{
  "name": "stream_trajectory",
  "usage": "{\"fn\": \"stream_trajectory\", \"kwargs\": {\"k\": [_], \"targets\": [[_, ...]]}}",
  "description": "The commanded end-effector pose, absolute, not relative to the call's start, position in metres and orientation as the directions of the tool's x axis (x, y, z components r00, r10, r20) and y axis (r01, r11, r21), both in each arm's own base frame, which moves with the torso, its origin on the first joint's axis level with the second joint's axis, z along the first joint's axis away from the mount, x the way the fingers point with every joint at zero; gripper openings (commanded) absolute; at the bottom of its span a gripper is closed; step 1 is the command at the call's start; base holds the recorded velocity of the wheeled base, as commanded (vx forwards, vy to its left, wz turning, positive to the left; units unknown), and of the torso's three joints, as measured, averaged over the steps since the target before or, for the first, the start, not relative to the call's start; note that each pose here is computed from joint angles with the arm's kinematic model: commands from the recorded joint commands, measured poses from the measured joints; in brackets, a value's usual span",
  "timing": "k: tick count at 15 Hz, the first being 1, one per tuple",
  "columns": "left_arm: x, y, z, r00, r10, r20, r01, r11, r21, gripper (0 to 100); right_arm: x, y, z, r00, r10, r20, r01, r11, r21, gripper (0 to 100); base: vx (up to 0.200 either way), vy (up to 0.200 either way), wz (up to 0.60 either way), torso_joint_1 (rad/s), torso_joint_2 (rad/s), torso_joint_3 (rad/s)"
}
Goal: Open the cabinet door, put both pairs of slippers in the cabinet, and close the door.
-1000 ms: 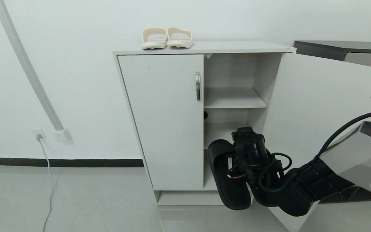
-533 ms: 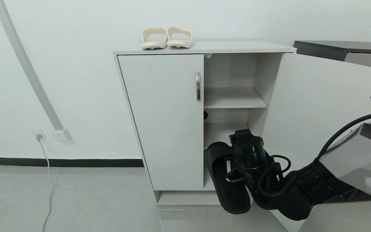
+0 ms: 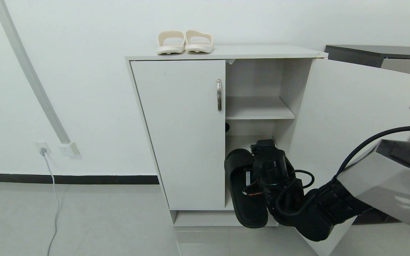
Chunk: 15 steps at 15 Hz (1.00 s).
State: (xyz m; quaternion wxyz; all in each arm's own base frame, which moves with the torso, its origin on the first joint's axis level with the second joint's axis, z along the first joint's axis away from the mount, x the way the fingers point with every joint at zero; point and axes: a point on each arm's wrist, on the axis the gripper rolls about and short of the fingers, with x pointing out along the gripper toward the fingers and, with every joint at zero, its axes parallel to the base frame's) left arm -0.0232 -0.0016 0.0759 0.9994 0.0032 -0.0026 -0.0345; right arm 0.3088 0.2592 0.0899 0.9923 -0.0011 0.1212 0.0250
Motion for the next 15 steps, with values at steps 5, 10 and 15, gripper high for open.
{"fn": "stream_trajectory", "kwargs": {"k": [5,10,15], "targets": [[-0.023,-0.002,0.076,0.998,-0.069,0.002,0.069,0.998,0.008,0,0.317,0.265,0.076,0.966,0.023,-0.257,-0.023,1.0,0.004,0,0.0,-0.12,0.0,0.001,0.0,0.001],[-0.023,-0.002,0.076,0.998,-0.069,0.002,0.069,0.998,0.006,0,0.319,0.268,0.066,0.963,0.025,-0.267,-0.028,1.0,-0.006,0,0.0,-0.08,0.0,0.002,0.0,0.0],[-0.023,-0.002,0.076,0.998,-0.069,0.002,0.069,0.998,0.006,0,0.33,0.287,0.05,0.963,0.065,-0.261,-0.065,0.998,0.01,0,0.0,0.0,0.0,0.0,0.0,0.0]]}}
